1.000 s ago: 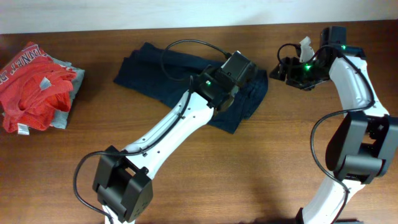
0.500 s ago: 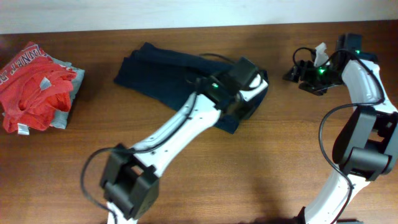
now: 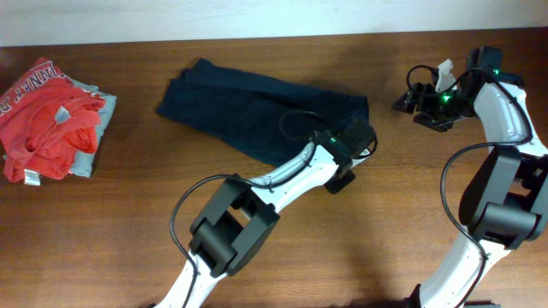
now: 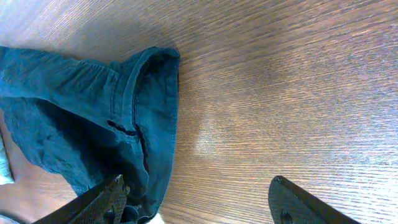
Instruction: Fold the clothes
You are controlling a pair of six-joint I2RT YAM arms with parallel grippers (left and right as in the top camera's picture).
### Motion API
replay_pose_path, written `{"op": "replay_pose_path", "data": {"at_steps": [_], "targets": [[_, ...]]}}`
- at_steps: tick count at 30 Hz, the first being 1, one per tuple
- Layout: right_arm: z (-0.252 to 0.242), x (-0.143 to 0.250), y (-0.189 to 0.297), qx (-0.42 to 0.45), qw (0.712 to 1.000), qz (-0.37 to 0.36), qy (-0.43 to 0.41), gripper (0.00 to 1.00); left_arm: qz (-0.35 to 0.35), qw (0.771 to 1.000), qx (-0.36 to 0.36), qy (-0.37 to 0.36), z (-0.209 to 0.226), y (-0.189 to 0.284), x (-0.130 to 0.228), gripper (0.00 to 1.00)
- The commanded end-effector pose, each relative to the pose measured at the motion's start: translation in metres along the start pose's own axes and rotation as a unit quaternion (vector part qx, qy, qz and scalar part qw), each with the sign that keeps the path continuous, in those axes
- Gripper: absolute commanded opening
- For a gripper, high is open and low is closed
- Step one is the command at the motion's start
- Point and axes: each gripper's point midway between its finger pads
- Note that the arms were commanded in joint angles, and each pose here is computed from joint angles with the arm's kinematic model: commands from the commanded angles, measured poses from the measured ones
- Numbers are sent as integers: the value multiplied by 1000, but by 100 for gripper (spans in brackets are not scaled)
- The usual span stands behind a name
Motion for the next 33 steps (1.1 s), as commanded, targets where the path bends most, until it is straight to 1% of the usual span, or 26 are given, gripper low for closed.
{"op": "replay_pose_path", "data": {"at_steps": [1,5,10,12,14,15,16,17,18,21,22,23,24,25,26,28,33], "targets": [[4,1,0,-10,1000,0,6,78,-14,998,-58,14,18,-16,-6,51],[3,1,0,-10,1000,1,6,78,-59,994,-90,35,29,-13,-27,51],[4,1,0,-10,1000,1,15,78,-67,983,-165,38,54,-6,-28,51],[4,1,0,-10,1000,1,15,78,-67,983,-169,38,56,-6,-28,51],[4,1,0,-10,1000,1,15,78,-66,983,-167,38,55,-6,-28,40],[4,2,0,-10,1000,1,15,78,-65,983,-166,38,55,-7,-27,32],[4,2,0,-10,1000,1,15,78,-64,984,-165,37,54,-7,-27,27],[4,2,0,-10,1000,1,15,77,-61,985,-160,35,51,-9,-26,15],[4,2,0,-10,1000,2,15,78,-53,987,-150,31,47,-12,-22,11],[4,2,0,-11,1000,2,15,78,-25,989,-142,22,42,-18,-8,10],[4,2,0,-11,1000,2,14,78,-20,989,-143,20,41,-19,-6,11],[4,2,0,-11,1000,2,14,78,-17,989,-143,19,42,-19,-4,16],[4,2,0,-11,1000,2,14,78,-15,989,-143,18,41,-19,-3,25],[4,2,-1,-11,1000,2,15,78,-14,990,-143,16,39,-18,-3,39],[4,2,-1,-11,1000,2,15,78,-13,990,-142,14,37,-18,-2,45],[4,2,-1,-11,1000,2,15,78,-10,990,-141,4,29,-17,0,54],[4,2,-1,-11,1000,2,15,78,-6,990,-137,-24,16,-18,2,54]]}}
Point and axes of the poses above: each gripper's point midway between its finger pads, its own y axis back along the fingers, its own z axis along the line the jaws close on, x = y × z, and after that the axes turned 12 degrees about y, right-handed
